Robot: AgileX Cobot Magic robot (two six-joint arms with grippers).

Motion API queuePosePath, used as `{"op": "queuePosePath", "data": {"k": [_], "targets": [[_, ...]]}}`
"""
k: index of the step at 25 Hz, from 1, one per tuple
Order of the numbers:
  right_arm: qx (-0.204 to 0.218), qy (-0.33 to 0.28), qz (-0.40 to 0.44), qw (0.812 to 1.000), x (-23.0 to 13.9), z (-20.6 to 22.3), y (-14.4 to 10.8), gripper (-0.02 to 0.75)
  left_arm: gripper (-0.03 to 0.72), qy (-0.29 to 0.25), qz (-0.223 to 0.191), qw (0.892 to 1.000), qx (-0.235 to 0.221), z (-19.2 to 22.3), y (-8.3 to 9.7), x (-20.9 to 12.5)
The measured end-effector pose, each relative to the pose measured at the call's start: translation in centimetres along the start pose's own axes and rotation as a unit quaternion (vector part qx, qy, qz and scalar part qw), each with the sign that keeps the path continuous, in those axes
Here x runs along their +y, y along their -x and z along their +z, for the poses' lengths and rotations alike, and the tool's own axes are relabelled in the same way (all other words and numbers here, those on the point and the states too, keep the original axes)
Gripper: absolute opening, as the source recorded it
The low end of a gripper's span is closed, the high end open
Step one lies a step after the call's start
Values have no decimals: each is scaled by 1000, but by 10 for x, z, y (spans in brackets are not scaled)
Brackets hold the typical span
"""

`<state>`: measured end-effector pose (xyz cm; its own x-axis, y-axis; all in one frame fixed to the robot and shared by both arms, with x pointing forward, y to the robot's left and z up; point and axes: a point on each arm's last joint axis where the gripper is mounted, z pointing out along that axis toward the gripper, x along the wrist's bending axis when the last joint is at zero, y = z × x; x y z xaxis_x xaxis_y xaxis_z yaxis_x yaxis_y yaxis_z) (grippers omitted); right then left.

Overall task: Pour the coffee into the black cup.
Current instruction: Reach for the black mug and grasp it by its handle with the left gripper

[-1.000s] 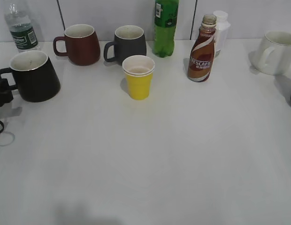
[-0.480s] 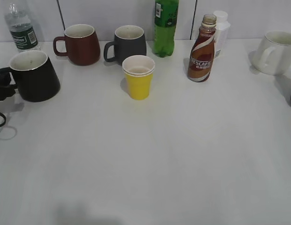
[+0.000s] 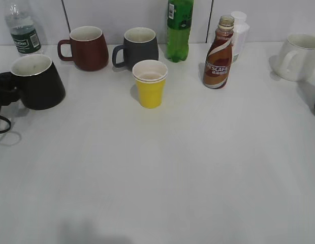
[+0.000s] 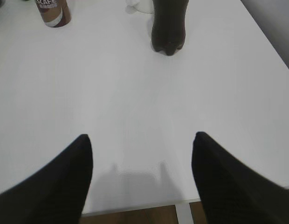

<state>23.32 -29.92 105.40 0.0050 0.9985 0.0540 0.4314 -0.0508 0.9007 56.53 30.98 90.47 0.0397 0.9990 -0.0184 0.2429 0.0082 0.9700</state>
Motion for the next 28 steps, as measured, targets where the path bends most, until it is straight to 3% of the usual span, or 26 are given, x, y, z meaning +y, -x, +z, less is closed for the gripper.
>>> {"op": "queuePosePath", "data": {"k": [28], "targets": [[0, 0, 0, 1000, 0, 0, 0, 524, 395, 1, 27, 999, -29, 8, -7, -6]]}}
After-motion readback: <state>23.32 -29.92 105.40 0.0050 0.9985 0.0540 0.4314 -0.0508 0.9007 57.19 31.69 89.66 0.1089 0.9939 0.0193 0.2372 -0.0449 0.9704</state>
